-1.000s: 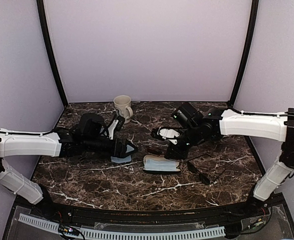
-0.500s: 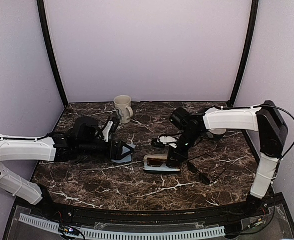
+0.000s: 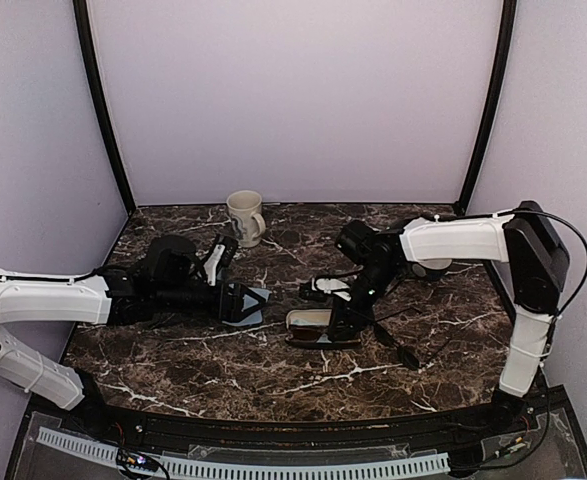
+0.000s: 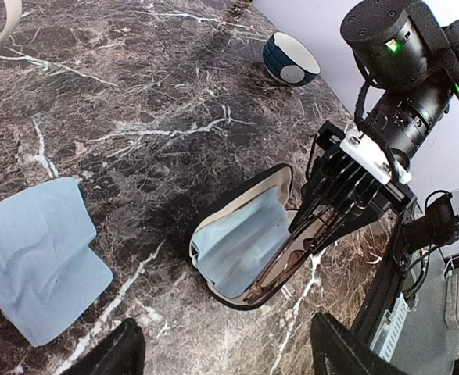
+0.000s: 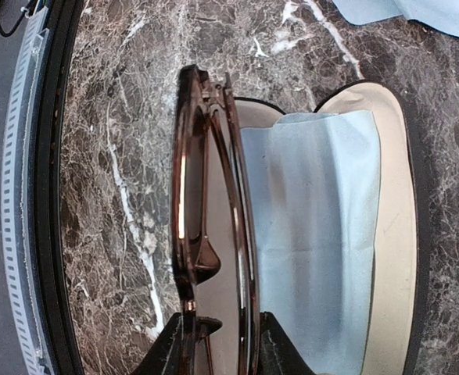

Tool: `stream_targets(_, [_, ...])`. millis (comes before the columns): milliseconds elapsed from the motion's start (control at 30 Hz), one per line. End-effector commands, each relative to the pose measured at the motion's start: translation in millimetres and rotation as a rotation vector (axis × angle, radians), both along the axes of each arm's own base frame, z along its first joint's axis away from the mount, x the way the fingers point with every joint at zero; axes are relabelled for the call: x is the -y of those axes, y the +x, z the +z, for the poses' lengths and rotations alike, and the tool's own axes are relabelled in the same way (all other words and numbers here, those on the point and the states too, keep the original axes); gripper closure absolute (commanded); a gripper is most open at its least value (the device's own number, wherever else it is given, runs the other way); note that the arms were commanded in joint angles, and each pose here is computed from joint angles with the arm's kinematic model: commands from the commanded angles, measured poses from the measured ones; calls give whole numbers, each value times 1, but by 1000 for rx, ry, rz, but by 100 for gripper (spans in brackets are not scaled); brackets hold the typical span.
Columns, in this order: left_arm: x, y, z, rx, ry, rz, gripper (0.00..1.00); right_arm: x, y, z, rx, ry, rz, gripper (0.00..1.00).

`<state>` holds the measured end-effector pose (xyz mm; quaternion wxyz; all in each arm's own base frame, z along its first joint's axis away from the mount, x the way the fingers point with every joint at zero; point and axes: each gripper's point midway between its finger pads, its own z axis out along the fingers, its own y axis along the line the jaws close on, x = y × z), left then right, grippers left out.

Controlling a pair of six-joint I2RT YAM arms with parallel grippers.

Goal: Organize the sunglasses
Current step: Adjust the opened sunglasses case at the center of the board.

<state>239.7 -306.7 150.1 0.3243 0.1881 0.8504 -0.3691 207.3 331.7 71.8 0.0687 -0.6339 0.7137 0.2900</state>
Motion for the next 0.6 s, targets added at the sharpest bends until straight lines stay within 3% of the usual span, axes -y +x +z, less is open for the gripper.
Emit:
stream_targets(0, [1, 4, 6, 24, -15, 3, 26, -7, 0, 6, -9, 40, 20, 71])
stream_targets(567, [36, 18, -15, 10, 15, -99, 34, -11, -21, -6, -46, 45, 26, 69])
